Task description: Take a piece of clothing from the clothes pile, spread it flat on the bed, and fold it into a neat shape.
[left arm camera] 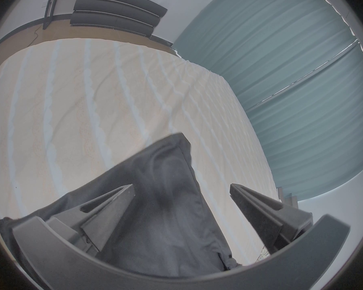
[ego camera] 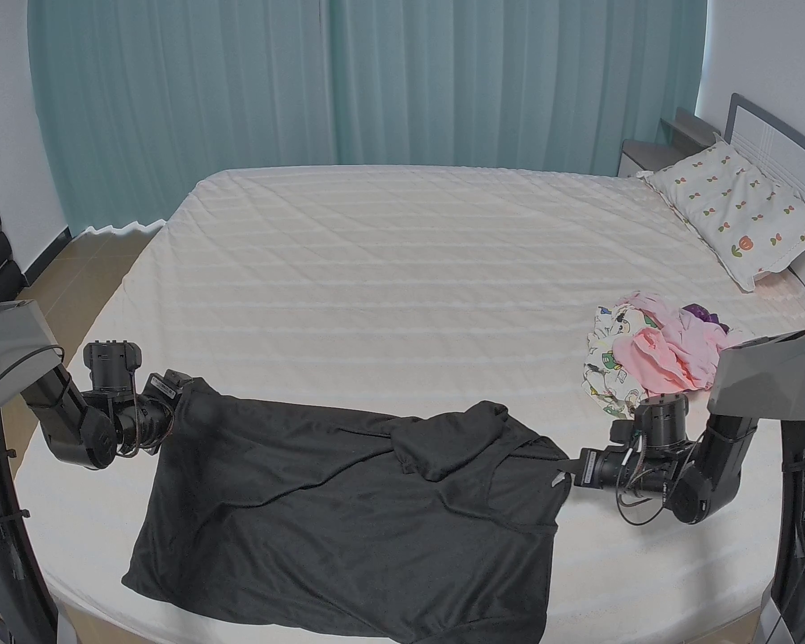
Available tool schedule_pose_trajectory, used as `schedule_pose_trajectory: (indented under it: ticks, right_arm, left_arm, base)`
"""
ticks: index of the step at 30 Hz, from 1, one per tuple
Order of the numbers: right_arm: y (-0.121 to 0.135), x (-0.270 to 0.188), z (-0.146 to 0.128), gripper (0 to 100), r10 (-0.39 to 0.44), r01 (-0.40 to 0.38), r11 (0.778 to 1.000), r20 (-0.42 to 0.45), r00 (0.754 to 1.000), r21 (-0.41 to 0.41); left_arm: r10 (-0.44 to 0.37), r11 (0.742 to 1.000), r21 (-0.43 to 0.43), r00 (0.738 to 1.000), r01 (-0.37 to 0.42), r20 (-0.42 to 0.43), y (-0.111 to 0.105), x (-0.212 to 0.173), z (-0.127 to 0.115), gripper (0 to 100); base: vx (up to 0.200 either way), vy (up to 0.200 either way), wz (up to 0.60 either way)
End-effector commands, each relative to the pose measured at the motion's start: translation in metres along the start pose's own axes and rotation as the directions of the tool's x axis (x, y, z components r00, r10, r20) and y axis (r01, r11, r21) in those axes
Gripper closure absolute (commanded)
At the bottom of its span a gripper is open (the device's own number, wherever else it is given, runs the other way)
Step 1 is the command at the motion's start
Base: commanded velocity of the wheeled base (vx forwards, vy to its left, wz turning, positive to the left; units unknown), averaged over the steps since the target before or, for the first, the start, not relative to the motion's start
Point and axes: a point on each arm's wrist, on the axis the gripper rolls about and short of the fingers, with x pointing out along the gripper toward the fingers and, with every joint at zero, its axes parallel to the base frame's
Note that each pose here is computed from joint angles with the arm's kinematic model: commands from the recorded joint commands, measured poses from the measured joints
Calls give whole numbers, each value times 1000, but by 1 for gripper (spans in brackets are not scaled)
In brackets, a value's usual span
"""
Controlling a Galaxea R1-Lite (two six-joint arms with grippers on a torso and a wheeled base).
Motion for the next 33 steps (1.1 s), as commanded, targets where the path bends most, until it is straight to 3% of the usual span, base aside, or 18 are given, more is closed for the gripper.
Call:
schedule_pose_trajectory:
  ticks: [1, 9, 14, 18, 23, 33]
  right_arm:
    - [-14, -19, 7, 100, -42, 41, 999, 25, 999, 11]
    - [-32, -13, 6, 100, -84, 84, 996, 28, 996, 15]
    - [-38, -14, 9, 100, -93, 92, 995, 40, 995, 30]
    - [-41, -10, 8, 100, -91, 90, 996, 67, 994, 26]
    - [-54, -2, 17, 100, -140, 136, 990, 129, 982, 38]
    - [-61, 0, 15, 100, -148, 143, 989, 129, 981, 50]
  left_arm:
    - [17, 1000, 0, 1000, -17, -10, 5, 8, -3, 0]
    - [-7, 1000, 21, 1000, 7, -7, -3, 26, -2, 0]
    - [-2, 993, 120, 1000, 3, -3, -12, 49, 4, 0]
    - [27, 990, 142, 999, -23, -23, -18, 70, 6, 0]
    - [46, 980, 194, 997, -35, -56, -20, 82, -4, 0]
    - [20, 963, 270, 996, 4, -87, -27, 99, -20, 0]
  base:
    - [0, 0, 0]
    - [0, 0, 0]
    - [0, 0, 0]
    - [0, 0, 0]
    - [0, 0, 0]
    - [0, 0, 0]
